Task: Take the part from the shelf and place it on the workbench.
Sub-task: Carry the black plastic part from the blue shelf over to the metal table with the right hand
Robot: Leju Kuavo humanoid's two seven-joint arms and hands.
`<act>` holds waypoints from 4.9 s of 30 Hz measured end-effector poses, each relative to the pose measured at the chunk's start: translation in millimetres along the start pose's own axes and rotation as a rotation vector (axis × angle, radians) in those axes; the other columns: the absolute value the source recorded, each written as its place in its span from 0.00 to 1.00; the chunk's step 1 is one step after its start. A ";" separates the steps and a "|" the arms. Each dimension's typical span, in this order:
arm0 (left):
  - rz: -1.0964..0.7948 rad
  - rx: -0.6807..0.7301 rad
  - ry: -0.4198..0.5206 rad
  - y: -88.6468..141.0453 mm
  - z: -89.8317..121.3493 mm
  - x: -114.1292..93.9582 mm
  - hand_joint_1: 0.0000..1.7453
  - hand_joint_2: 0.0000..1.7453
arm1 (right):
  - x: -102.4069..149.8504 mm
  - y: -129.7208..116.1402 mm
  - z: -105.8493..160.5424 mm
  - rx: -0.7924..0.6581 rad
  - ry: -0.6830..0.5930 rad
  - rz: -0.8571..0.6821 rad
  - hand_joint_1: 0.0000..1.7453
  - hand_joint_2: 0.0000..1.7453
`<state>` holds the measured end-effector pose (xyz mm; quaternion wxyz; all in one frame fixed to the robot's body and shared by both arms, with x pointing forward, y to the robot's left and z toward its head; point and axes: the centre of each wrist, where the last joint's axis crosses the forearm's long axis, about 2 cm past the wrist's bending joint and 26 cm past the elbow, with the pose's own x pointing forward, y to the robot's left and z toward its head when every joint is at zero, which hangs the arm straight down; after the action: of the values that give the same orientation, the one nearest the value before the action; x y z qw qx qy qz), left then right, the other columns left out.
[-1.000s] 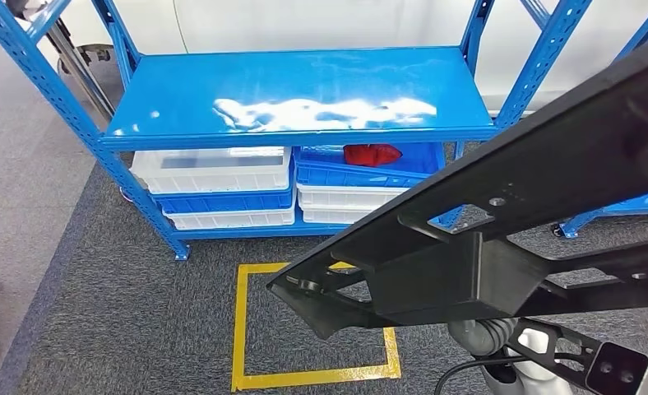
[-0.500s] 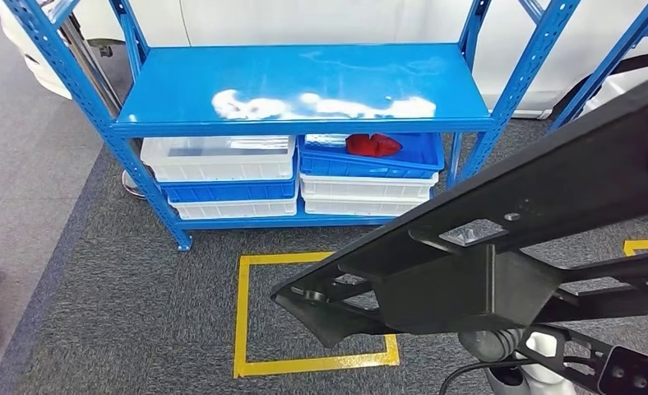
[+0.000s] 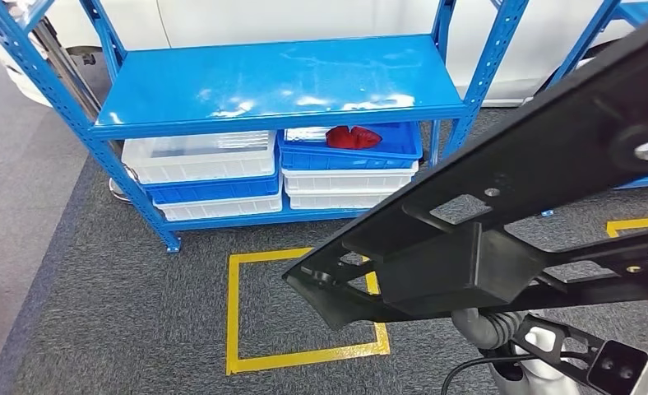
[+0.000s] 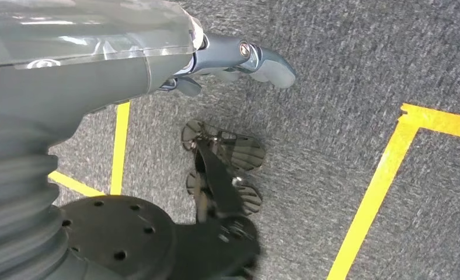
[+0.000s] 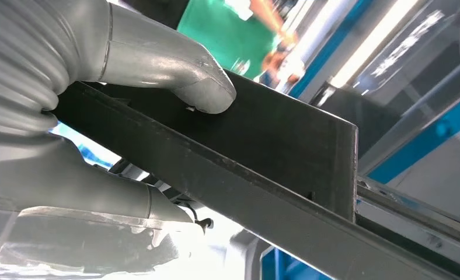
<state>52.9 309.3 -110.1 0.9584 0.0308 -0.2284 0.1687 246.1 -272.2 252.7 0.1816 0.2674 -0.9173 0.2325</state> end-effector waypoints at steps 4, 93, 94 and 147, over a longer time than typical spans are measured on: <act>-0.014 0.038 -0.002 1.4 0.1 -0.2 0.00 1.00 | -1.3 2.8 -1.1 -0.014 0.013 0.041 1.00 1.00; -0.084 -0.047 -0.015 -16.3 0.9 -2.0 0.00 1.00 | -69.2 -7.3 -42.0 0.032 0.058 -0.001 1.00 1.00; -0.082 -0.045 -0.011 -16.5 1.0 -2.4 0.00 1.00 | -69.6 -8.1 -43.7 0.032 0.054 -0.003 1.00 1.00; -0.098 -0.009 0.041 -9.8 2.4 -6.5 0.00 1.00 | -34.0 1.4 -13.8 -0.108 0.009 -0.027 1.00 1.00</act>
<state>49.8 297.8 -110.7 0.9700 0.0343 -0.2078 0.1211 275.1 -250.1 248.1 0.2031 0.2685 -0.9240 0.1815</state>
